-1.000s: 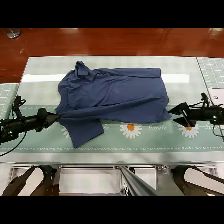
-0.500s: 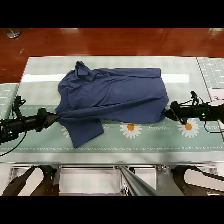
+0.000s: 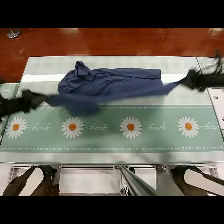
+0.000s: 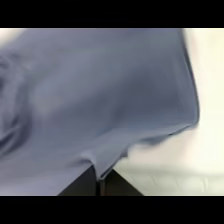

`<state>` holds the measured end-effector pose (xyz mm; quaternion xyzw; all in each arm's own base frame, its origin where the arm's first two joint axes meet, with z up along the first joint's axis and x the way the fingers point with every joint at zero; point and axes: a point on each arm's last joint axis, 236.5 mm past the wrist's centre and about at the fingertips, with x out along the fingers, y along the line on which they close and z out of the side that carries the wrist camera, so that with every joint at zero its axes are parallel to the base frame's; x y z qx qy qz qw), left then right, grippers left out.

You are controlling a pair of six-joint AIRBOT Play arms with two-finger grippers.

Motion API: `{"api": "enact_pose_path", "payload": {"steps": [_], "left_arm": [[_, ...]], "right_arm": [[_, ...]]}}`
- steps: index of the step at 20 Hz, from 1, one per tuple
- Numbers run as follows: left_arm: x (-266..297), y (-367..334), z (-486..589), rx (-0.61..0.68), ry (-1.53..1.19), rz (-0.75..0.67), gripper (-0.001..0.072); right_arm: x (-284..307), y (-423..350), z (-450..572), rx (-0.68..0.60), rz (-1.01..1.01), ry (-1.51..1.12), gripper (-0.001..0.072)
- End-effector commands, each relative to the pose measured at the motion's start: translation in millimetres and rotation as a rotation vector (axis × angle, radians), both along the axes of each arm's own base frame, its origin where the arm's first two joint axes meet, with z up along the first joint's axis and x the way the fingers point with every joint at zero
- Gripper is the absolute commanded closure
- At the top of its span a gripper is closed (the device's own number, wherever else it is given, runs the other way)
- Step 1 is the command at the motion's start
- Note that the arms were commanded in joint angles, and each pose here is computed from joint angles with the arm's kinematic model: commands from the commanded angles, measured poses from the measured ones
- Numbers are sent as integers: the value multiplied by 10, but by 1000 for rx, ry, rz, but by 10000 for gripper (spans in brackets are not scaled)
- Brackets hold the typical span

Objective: Fold the shirts.

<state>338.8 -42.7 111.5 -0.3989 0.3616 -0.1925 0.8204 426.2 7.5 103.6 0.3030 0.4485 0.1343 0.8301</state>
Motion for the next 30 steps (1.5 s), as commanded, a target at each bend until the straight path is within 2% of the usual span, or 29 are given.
{"api": "enact_pose_path", "payload": {"steps": [1, 4, 7, 12, 15, 18, 21, 22, 24, 30], "left_arm": [[174, 31, 1452, 136, -345, -22, 684], [64, 146, 2446, 358, -522, 45, 684], [-245, 254, 3234, 574, -652, 161, 684], [-1154, 106, 4120, 831, -837, 309, 684], [-1724, 36, 4207, 928, -860, 407, 684], [-2059, -108, 4084, 904, -869, 389, 684], [-2043, 83, 3805, 840, -774, 409, 683], [-1930, 248, 3649, 830, -699, 438, 683], [-1587, 352, 3234, 808, -568, 392, 683], [-377, 207, 1570, 585, -189, 121, 683]], "right_arm": [[-41, -128, 1607, -216, -16, -345, 693], [-511, -99, 2613, -344, -83, -564, 693], [-1128, 45, 3227, -408, -139, -722, 693], [-2009, 301, 3592, -474, -174, -851, 693], [-2390, 325, 3562, -528, -205, -846, 692], [-2593, 263, 3482, -570, -244, -813, 693], [-2576, 153, 3324, -593, -262, -741, 693], [-2510, 101, 3228, -585, -270, -706, 693], [-2288, 54, 2919, -547, -242, -607, 693], [-1188, -4, 1641, -344, -75, -297, 693]]}}
